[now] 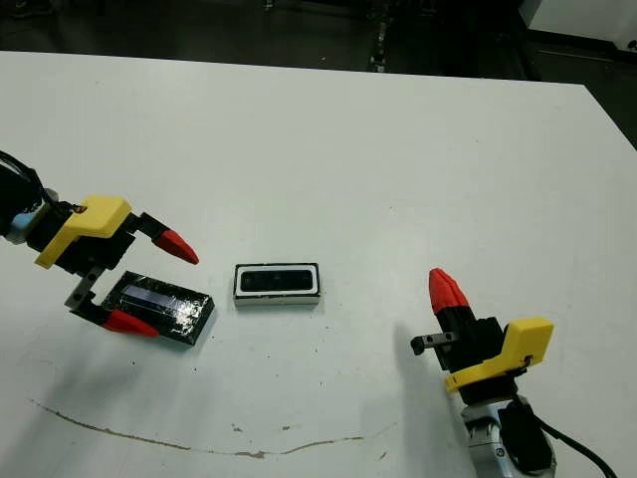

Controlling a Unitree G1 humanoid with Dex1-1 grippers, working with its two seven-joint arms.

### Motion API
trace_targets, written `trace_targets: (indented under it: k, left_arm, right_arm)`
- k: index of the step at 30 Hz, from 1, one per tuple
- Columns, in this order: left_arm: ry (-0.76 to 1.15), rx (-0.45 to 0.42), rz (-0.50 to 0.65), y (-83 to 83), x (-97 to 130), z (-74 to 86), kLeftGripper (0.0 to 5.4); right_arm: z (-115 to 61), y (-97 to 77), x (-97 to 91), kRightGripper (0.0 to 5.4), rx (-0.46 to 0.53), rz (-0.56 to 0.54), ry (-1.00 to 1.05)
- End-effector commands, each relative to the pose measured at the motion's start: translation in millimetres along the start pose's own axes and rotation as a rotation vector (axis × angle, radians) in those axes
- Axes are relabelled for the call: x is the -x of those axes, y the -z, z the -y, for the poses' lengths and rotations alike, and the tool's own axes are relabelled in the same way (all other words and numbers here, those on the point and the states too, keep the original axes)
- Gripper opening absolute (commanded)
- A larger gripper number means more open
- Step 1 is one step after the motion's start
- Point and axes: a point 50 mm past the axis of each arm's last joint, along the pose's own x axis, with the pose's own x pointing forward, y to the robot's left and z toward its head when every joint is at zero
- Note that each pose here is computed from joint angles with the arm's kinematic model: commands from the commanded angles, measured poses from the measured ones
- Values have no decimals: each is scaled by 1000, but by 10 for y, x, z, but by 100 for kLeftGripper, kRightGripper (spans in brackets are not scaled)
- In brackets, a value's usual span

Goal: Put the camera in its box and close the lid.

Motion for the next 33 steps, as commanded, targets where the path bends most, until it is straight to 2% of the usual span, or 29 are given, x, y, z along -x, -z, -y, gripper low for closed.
trace_targets:
  k: [1,6,9,11,16,19,22,24,28,33]
  left_arm:
    - [15,37,-11,52,-28,0,540]
    - [19,73,-1,80,-59,6,540]
    - [37,155,-7,99,-77,10,540]
    - [42,165,-1,106,-93,20,540]
    - [15,85,18,123,-129,44,540]
    - [33,159,-3,145,-141,49,540]
    - [16,97,1,143,-158,50,540]
    - [29,150,-14,158,-169,47,540]
    - [32,172,-2,178,-187,42,540]
    - [17,155,-5,209,-196,37,540]
  right_arm:
    - [28,17,36,0,10,-20,15]
    - [54,5,35,0,15,-11,11]
    - [58,2,41,0,13,-14,18]
    - [58,2,45,0,18,-16,22]
    - [60,-5,50,0,22,-14,22]
    - [64,-9,51,0,27,-12,17]
    - [59,-12,54,0,25,-17,21]
    - [61,-7,51,0,17,-17,17]
    - [68,-4,48,0,10,-17,8]
    - [69,-3,47,0,4,-19,13]
